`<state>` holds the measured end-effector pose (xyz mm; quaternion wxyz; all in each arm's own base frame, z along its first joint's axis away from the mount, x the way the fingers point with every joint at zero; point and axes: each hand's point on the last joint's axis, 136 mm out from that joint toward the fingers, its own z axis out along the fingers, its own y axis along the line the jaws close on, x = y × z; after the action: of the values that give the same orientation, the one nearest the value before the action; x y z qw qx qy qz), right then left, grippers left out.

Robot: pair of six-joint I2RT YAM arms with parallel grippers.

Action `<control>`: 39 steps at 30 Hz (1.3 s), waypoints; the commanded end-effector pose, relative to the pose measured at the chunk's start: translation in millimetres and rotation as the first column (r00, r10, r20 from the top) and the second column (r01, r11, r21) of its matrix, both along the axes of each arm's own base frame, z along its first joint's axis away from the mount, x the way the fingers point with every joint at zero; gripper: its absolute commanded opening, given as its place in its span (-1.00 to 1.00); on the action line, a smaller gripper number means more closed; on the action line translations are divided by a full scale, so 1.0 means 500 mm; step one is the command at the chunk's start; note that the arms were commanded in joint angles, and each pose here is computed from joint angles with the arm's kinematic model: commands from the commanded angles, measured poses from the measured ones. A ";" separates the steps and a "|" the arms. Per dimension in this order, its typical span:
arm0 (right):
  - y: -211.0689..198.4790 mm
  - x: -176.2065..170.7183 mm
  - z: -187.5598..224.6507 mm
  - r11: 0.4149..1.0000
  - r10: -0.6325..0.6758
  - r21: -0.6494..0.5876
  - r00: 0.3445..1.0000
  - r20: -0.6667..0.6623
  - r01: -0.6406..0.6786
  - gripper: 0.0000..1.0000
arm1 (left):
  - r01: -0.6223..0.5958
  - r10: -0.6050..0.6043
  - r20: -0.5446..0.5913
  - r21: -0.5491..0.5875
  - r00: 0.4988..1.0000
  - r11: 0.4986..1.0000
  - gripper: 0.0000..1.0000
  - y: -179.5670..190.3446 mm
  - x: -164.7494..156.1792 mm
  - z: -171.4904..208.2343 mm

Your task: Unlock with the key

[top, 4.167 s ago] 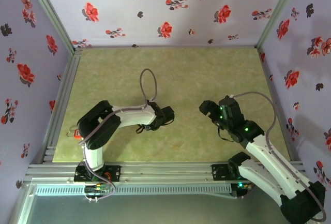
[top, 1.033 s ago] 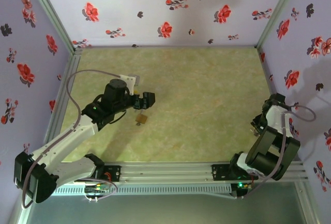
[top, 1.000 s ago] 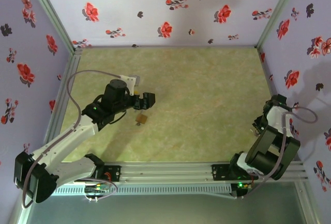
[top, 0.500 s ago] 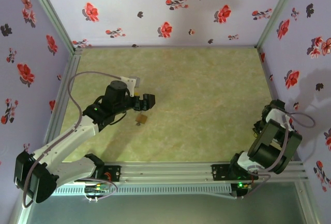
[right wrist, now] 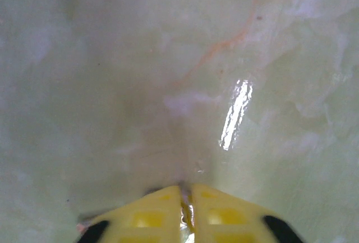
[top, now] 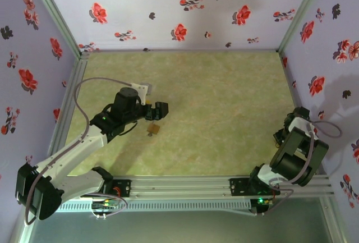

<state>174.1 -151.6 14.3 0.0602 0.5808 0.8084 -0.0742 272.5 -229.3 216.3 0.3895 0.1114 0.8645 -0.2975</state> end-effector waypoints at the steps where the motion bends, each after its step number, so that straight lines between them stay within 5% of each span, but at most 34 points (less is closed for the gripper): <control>1: 0.027 -0.008 -0.023 0.997 -0.018 0.070 1.000 0.008 0.017 -0.97 | -0.002 0.002 -0.014 -0.040 1.000 0.999 0.89 -0.009 0.007 0.003; 8: 0.143 0.102 0.068 0.963 -0.037 0.259 0.918 0.394 -0.072 -1.00 | 0.003 -0.025 -0.093 -0.230 0.995 0.973 0.83 -0.067 0.011 0.004; 13: 0.332 0.216 0.305 0.879 0.047 0.277 0.648 0.760 -0.389 -1.00 | -0.035 -0.058 -0.184 -0.463 0.981 0.886 0.75 -0.153 0.029 0.041; 17: 0.458 0.220 0.425 0.794 0.079 0.259 0.516 0.853 -0.550 -1.00 | -0.084 -0.060 -0.205 -0.625 0.977 0.776 0.67 -0.202 0.058 0.093; 22: 0.547 0.225 0.482 0.728 0.080 0.238 0.425 0.902 -0.643 -1.00 | -0.138 -0.120 -0.274 -0.760 0.954 0.636 0.57 -0.282 0.074 0.135; 25: 0.582 0.225 0.499 0.697 0.093 0.220 0.390 0.916 -0.683 -1.00 | -0.152 -0.157 -0.301 -0.787 0.941 0.598 0.53 -0.325 0.071 0.146; 39: 0.636 0.208 0.485 0.650 0.112 0.233 0.395 0.912 -0.723 -1.00 | -0.128 -0.118 -0.292 -0.700 0.949 0.702 0.32 -0.361 0.063 0.118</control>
<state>274.9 163.7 249.5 0.2607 0.2838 0.7864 0.4828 303.2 -403.2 274.0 0.2508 -0.1088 0.7282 -0.6285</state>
